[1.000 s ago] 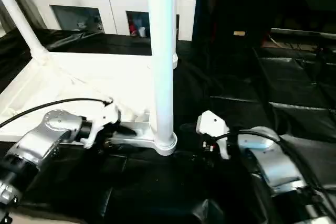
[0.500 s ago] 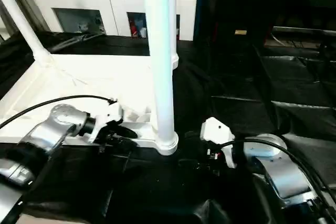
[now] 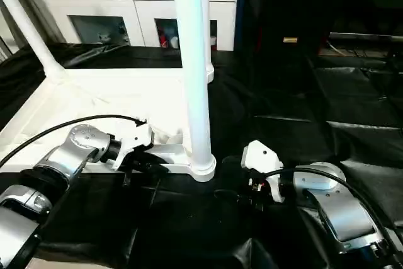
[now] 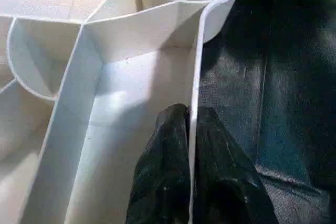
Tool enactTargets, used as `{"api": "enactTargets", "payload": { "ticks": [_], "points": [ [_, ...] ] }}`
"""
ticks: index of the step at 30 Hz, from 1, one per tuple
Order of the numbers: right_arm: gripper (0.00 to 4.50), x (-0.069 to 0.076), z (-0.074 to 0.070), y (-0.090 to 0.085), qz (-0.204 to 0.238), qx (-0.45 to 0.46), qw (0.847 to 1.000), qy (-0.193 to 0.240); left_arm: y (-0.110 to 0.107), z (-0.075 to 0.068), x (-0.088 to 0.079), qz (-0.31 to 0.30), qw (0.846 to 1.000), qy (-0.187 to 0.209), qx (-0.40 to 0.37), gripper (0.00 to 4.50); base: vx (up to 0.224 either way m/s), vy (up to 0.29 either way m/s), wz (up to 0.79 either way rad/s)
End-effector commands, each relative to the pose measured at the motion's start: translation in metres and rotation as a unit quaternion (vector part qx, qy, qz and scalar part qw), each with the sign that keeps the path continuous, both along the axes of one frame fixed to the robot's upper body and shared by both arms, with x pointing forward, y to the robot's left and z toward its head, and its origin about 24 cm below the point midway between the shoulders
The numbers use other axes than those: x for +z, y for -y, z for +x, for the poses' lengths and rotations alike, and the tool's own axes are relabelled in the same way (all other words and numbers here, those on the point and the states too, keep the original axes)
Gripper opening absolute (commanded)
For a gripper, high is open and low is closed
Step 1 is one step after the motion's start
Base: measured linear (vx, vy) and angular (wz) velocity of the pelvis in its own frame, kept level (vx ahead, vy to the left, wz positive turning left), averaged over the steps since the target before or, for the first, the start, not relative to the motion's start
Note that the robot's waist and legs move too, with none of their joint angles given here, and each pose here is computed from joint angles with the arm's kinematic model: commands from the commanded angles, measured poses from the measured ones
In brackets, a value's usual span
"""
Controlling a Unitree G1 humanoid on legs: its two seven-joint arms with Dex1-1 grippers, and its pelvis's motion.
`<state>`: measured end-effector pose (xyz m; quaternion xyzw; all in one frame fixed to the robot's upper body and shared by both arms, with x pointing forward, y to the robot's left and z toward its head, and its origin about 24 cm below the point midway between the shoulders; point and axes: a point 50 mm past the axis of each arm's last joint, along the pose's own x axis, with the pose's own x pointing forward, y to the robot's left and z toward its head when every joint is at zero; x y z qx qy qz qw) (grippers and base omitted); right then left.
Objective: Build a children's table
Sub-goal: Rotate table base
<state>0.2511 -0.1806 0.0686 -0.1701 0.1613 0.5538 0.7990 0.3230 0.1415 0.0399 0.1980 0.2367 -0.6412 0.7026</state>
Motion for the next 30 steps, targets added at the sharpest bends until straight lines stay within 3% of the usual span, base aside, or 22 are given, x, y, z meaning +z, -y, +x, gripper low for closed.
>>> {"api": "enactTargets", "payload": {
  "ticks": [1,6,7,14,17,20,30],
  "points": [
    [3.89,0.008,0.007,0.001,0.011,-0.014,1.0,0.019,-0.01,-0.006,-0.01,0.001,0.999,-0.022,0.029,0.03,0.0,0.0,0.0],
    [3.89,0.004,0.021,0.006,-0.009,-0.059,0.998,0.032,-0.021,-0.021,-0.018,-0.021,0.997,-0.037,0.069,0.03,0.0,0.0,0.0],
    [4.17,0.003,0.023,0.006,-0.008,-0.067,0.997,0.033,-0.022,-0.024,-0.018,-0.027,0.996,-0.033,0.081,0.0,0.0,0.0,0.0],
    [4.41,0.003,0.031,-0.009,0.04,-0.063,0.997,0.025,-0.021,-0.037,-0.014,-0.056,0.991,-0.013,0.12,0.0,0.0,0.0,0.0],
    [4.41,0.002,0.029,-0.026,0.062,-0.028,0.997,0.02,-0.018,-0.038,-0.013,-0.052,0.992,-0.016,0.113,0.0,0.0,0.0,0.0],
    [4.41,-0.003,0.035,-0.036,0.043,-0.023,0.998,0.046,-0.017,-0.039,-0.013,-0.033,0.994,-0.015,0.105,0.0,0.0,0.0,0.0],
    [4.41,-0.012,0.048,-0.044,0.016,-0.036,0.997,0.059,-0.007,-0.029,-0.002,-0.027,0.995,0.004,0.093,0.0,0.0,0.0,0.0]
  ]
}}
